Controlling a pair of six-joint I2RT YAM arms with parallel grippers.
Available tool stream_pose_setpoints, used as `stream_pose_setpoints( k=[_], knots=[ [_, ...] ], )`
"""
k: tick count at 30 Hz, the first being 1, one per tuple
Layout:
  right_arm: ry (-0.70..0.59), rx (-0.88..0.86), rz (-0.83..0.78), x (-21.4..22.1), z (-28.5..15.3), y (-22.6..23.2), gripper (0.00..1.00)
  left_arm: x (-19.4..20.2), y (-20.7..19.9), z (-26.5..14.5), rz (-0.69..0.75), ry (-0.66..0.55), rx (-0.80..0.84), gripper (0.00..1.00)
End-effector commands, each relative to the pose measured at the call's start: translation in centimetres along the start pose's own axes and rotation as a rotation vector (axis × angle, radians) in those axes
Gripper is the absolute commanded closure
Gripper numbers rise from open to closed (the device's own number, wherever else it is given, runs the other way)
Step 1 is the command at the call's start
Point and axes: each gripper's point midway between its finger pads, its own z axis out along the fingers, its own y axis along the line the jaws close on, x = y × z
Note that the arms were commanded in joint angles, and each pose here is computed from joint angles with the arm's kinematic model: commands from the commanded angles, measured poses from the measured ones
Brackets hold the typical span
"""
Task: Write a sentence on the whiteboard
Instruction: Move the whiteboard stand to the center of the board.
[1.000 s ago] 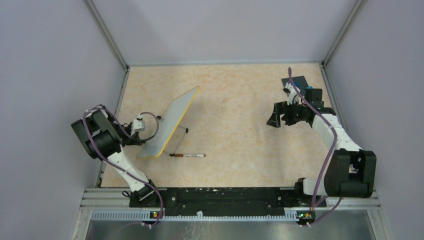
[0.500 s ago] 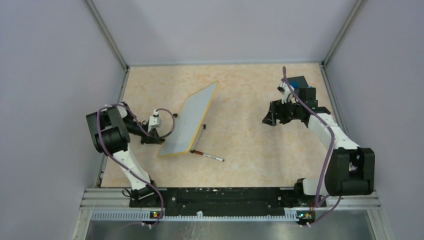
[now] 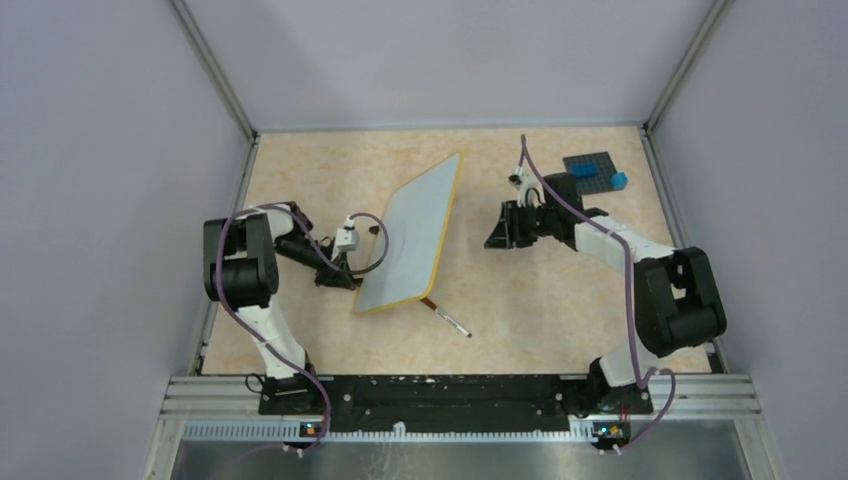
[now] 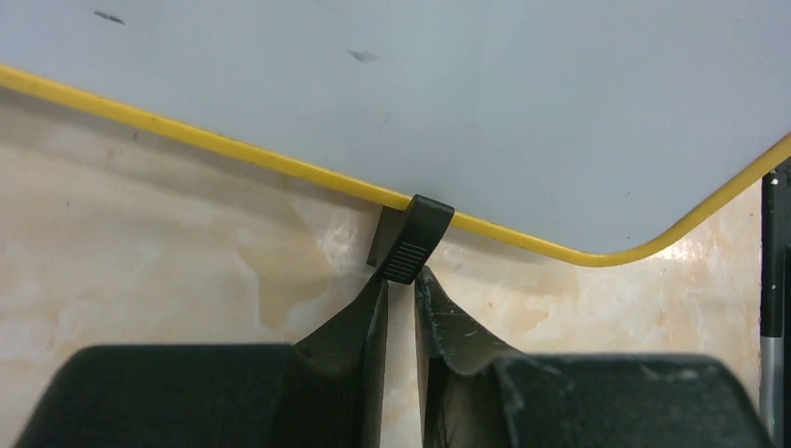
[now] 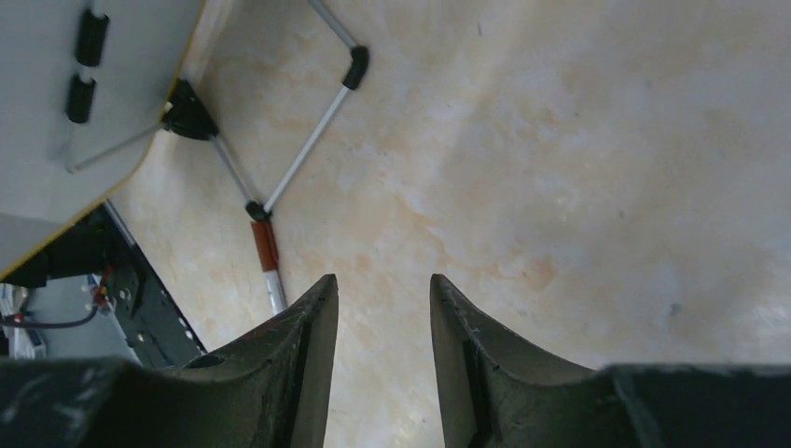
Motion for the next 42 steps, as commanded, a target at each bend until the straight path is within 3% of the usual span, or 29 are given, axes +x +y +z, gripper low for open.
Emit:
stream_pose_setpoints(
  k=[1,11,16,25,32,42],
  knots=[
    [-0.092,-0.036,-0.039,-4.0,2.0,3.0,0.6,-2.1,0.7,0.5,0.028,0.003,-0.043,0.79],
    [-0.006,-0.078,0.034,-2.0,6.4,4.8,0.64,-3.4,-0.1,0.0,0.049,-0.012,-0.017,0.64],
    [-0.022,-0.089,0.002,-2.3,5.5,5.3,0.65,-3.5,1.0,-2.6,0.091,-0.004,-0.038,0.53],
    [-0.079,-0.064,-0.002,-3.9,1.4,3.8,0.65,-2.6,0.1,-0.8,0.172,0.083,-0.016,0.47],
    [-0.13,-0.022,0.014,-4.6,-1.9,2.1,0.65,-2.5,-0.2,1.0,0.209,0.132,-0.027,0.52],
    [-0.161,0.019,0.045,-4.5,-4.7,0.3,0.65,-5.0,-1.5,4.3,0.145,0.11,0.001,0.82]
  ],
)
